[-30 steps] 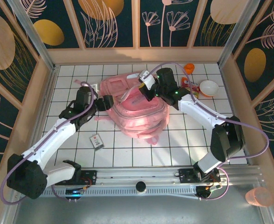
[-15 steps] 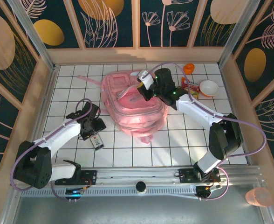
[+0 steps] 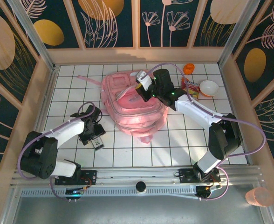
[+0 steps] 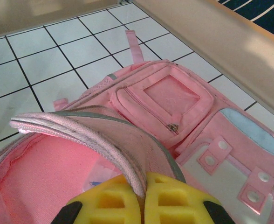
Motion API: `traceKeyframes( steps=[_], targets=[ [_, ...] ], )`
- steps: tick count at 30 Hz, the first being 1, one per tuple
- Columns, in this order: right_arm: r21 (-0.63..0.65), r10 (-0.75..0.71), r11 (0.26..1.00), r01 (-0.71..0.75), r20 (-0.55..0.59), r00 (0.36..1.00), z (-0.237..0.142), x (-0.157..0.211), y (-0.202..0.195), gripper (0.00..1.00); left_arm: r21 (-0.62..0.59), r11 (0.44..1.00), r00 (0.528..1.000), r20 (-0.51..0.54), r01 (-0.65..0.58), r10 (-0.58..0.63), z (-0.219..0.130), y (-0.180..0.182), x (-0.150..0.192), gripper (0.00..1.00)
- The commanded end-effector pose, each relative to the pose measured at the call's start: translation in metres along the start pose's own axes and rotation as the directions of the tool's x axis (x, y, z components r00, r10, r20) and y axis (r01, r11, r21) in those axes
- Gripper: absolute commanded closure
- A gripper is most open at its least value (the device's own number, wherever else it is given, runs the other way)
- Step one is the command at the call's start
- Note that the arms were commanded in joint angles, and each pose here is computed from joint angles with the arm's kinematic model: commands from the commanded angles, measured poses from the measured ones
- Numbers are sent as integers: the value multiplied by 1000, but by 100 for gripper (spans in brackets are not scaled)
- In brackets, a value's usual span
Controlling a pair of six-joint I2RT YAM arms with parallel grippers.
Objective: Pack the student bag
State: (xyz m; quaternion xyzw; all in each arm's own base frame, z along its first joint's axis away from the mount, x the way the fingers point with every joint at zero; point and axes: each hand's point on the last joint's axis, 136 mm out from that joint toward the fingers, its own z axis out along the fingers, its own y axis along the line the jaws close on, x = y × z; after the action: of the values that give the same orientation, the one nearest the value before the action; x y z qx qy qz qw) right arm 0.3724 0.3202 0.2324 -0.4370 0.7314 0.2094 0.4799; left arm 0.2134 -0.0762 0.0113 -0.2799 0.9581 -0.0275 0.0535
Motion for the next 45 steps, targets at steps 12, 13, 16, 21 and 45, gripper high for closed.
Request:
traceKeyframes(
  steps=[12,13,16,21,45],
  targets=[
    [3,-65,998,66,166,984,-9,-52,2,100,24,1000,998,-68,1,0,5,-2,11,47],
    [3,-66,998,66,167,984,-10,-52,3,100,27,1000,998,-59,4,-2,2,-3,9,49],
    [4,-68,998,68,169,983,-12,-53,3,100,56,998,999,-34,25,-23,-10,-12,1,56],
    [2,-60,998,61,177,982,-15,-53,5,100,156,986,998,5,58,-60,-37,-35,-12,59],
    [146,340,906,-398,309,888,-7,-106,7,100,698,708,971,85,102,-224,-205,-159,-48,61]
  ],
)
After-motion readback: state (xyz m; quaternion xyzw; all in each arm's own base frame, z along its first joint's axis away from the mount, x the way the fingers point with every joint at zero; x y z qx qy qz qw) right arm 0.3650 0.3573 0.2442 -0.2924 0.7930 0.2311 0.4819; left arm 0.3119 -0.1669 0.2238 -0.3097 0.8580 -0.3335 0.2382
